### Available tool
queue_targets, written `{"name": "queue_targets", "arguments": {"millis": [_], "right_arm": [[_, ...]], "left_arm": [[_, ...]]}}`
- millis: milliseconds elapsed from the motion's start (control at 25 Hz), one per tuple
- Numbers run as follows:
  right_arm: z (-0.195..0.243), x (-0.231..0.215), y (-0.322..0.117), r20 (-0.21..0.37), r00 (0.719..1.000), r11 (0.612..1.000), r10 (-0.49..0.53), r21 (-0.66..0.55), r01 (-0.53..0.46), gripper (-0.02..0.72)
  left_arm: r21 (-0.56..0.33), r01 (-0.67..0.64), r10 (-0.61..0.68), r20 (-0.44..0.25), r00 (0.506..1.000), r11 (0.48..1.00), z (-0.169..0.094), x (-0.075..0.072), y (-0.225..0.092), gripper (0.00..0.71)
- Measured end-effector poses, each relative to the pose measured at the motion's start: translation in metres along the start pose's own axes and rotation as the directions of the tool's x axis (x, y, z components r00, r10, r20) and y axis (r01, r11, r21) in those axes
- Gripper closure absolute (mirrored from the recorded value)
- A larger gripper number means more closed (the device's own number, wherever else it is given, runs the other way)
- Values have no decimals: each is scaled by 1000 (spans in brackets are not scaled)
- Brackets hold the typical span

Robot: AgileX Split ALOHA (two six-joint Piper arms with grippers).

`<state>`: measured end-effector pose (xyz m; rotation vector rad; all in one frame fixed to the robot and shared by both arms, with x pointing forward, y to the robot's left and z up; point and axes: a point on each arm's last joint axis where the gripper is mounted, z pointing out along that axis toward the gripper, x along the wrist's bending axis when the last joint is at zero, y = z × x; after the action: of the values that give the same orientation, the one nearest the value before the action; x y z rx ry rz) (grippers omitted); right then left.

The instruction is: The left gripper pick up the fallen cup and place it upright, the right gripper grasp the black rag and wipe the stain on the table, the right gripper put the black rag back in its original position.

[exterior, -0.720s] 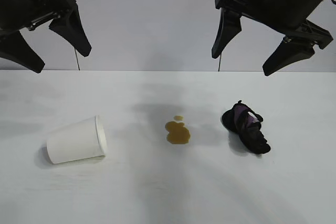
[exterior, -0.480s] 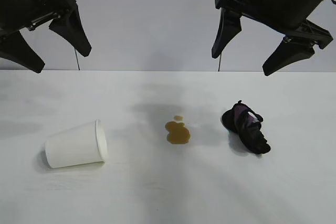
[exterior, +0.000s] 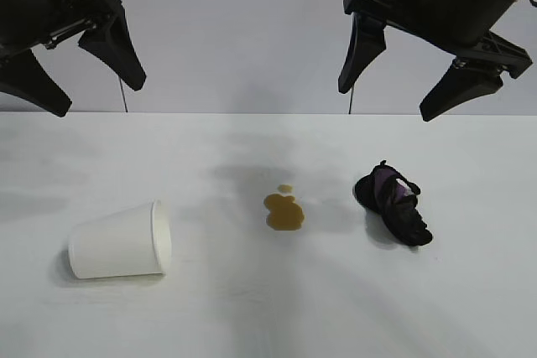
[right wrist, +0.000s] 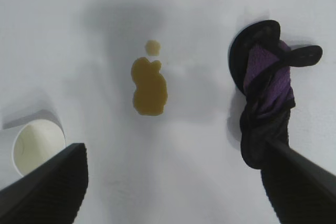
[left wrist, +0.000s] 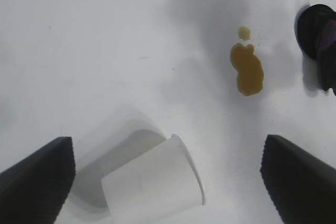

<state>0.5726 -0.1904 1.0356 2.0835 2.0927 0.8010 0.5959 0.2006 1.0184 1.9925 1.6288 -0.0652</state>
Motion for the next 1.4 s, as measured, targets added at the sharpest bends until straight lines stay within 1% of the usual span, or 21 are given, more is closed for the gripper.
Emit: {"name": "queue_targets", "arguments": {"millis": [200,280,400,480,520,600,640,720,760,800,840,880,920,1000,1080,1120,1160,1240,1280,1400], "right_arm": [[0,0,0,0,1000,1000,0,0,0,83],[0,0,0,0,1000,1000,0,0,0,83],[0,0,0,0,1000,1000,0,0,0,83],[0,0,0,0,1000,1000,0,0,0,83],[0,0,0,0,1000,1000,0,0,0,83],[0,0,0,0,1000,1000,0,-1,0,83],[0,0,0,0,1000,1000,0,-1,0,83],[0,0,0,0,1000,1000,0,-1,0,83],[0,0,0,0,1000,1000,0,-1,0,83],[0,0,0,0,1000,1000,0,-1,0,83],[0,0,0,0,1000,1000,0,-1,0,83],[0,0,0,0,1000,1000,0,-1,0,83],[0,0,0,0,1000,1000,0,-1,0,83],[0,0,0,0,1000,1000,0,2,0,83],[0,0,0,0,1000,1000,0,4,0,83],[0,0,0,1,1000,1000,0,5,0,83],[0,0,0,1,1000,1000,0,5,0,83],[0,0,-1,1,1000,1000,0,7,0,83],[0,0,-1,1,1000,1000,0,9,0,83],[0,0,-1,1,1000,1000,0,14,0,83]], "left_arm": [[-13,1,-1,-4,1000,1000,0,0,1,17],[-8,-27,27,-2,1000,1000,0,0,1,17],[40,-143,142,18,990,989,0,-1,-4,17],[93,-256,254,39,967,962,0,-2,-9,17],[123,-334,329,54,943,935,0,-2,-12,17],[179,-501,494,83,865,847,1,-6,-18,17],[203,-589,583,96,807,782,3,-9,-21,17],[236,-738,732,132,668,632,12,-19,-30,17],[247,-784,778,147,611,569,18,-25,-35,17],[250,-817,811,156,563,519,25,-28,-41,17],[240,-842,837,155,524,483,31,-33,-46,17],[235,-857,853,154,498,458,39,-37,-53,17],[221,-869,869,129,477,444,46,-38,-58,17],[196,-878,887,74,457,436,54,-38,-61,17],[166,-878,890,-4,455,450,60,-34,-61,17],[152,-875,887,-36,460,460,61,-33,-59,17],[145,-873,884,-53,464,466,62,-32,-59,17],[135,-873,884,-74,462,468,62,-32,-58,17],[137,-873,884,-74,462,468,63,-31,-58,17],[160,-868,882,-48,469,471,74,-28,-61,17]]}}
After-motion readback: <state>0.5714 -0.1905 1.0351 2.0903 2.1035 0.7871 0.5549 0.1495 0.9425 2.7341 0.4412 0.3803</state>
